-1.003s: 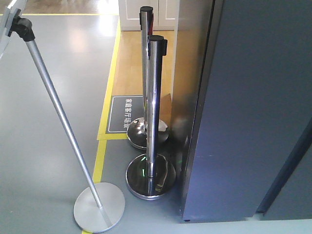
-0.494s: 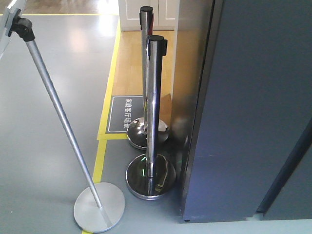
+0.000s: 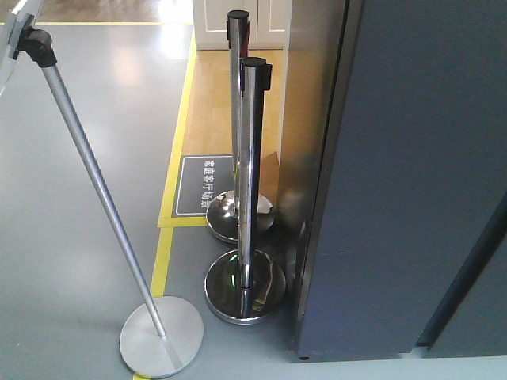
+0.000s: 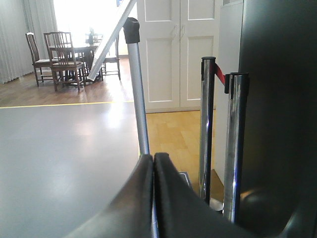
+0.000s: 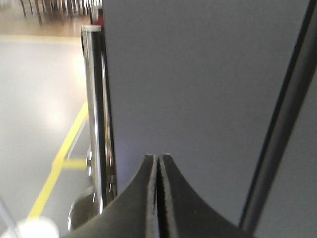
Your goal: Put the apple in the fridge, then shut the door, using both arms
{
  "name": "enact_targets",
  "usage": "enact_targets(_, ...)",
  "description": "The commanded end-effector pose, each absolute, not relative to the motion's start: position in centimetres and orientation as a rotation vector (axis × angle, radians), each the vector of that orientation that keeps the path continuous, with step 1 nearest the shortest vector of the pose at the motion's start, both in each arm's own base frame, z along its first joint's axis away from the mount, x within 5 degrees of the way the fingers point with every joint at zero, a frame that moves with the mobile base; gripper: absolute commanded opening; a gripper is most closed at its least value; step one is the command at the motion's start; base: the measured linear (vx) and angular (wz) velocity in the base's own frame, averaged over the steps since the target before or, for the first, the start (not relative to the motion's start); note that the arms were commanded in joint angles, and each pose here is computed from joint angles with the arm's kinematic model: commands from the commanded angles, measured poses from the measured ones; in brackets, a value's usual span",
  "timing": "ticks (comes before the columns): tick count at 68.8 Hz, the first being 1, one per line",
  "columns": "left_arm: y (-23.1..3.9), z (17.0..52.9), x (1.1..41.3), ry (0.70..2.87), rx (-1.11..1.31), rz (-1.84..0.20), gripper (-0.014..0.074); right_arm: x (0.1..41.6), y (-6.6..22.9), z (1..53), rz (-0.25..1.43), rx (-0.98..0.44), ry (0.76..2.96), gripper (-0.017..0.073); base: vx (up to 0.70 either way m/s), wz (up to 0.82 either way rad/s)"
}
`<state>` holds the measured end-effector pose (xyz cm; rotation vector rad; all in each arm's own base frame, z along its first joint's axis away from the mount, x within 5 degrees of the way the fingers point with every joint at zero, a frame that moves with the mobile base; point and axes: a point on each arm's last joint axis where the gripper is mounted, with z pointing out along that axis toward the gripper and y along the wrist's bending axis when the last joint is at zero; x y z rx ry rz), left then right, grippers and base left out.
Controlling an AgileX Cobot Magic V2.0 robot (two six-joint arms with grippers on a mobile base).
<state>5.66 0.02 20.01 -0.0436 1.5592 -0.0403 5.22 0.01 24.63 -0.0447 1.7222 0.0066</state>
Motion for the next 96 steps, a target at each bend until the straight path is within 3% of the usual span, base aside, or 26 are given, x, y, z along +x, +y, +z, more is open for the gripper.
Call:
enact_targets(1,0.0,21.4,5.4,1.443,-0.048,-0.050,-0.0006,5.4,0.2,24.6,-0.001,-0.058,1.504,-0.0003,0.00,0.00)
enact_targets(19,0.0,21.4,5.4,1.443,-0.048,-0.050,-0.0006,5.5,0.2,21.0,0.077,0.017,1.435,-0.0003,0.00,0.00)
enact_targets(96,0.0,21.4,5.4,1.445,-0.048,-0.050,-0.0006,5.5,0.1,20.8,0.069,0.030,1.456,-0.0003,0.00,0.00)
